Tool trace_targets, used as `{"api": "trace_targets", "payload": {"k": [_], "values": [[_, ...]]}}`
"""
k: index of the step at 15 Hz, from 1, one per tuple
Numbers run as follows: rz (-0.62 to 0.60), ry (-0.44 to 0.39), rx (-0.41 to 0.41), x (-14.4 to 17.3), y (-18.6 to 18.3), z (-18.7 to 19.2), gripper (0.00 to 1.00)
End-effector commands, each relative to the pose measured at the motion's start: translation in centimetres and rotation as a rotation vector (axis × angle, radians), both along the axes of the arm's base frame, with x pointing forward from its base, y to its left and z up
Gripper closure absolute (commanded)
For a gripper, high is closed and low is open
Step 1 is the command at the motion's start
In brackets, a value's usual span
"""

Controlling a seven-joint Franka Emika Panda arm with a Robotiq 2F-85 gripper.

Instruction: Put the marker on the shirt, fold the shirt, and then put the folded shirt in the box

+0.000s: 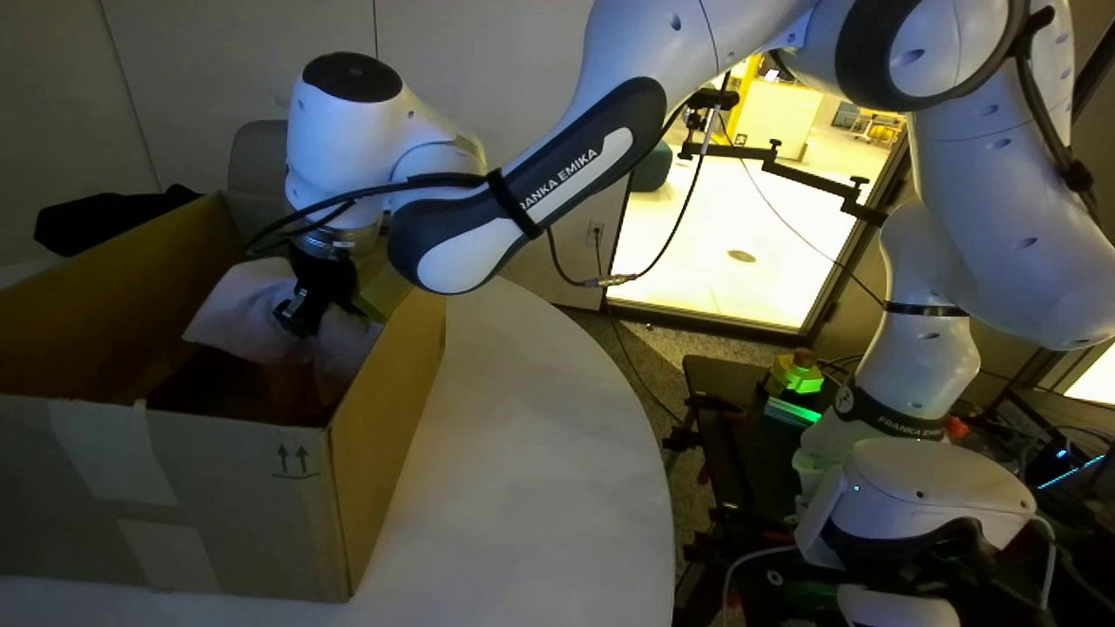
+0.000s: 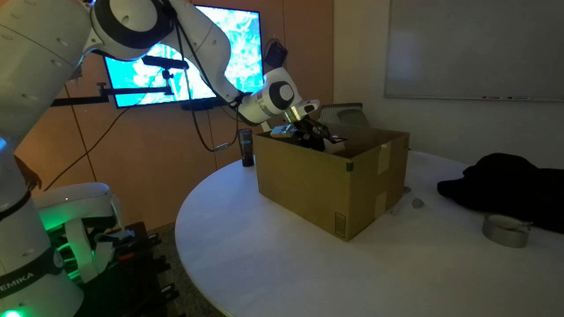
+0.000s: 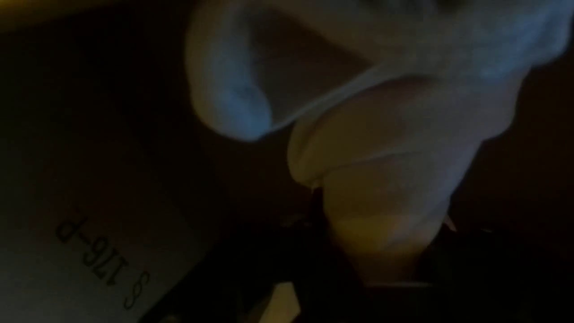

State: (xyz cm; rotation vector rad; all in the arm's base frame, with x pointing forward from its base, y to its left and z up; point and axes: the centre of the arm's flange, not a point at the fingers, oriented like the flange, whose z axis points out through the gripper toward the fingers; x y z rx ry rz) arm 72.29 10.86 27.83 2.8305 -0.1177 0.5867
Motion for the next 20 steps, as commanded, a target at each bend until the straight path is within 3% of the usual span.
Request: {"api": "trace_targets", "payload": {"k": [1,6,9,15,20], "values": [[0.066,0.017,-0.025,-0.3,-0.9,2.1,0.38],[0.145,0.013,-0.038,-2.9,-0.3,7.3,0.02],[0.180,0.082,-0.052,-5.5,-0.5,10.6,0.00],[0.247,0.290,-0.077,-15.3,-3.3,14.8,0.00],[0.258,0.373,-0.011,-23.7,-7.0,16.8,0.00]]}}
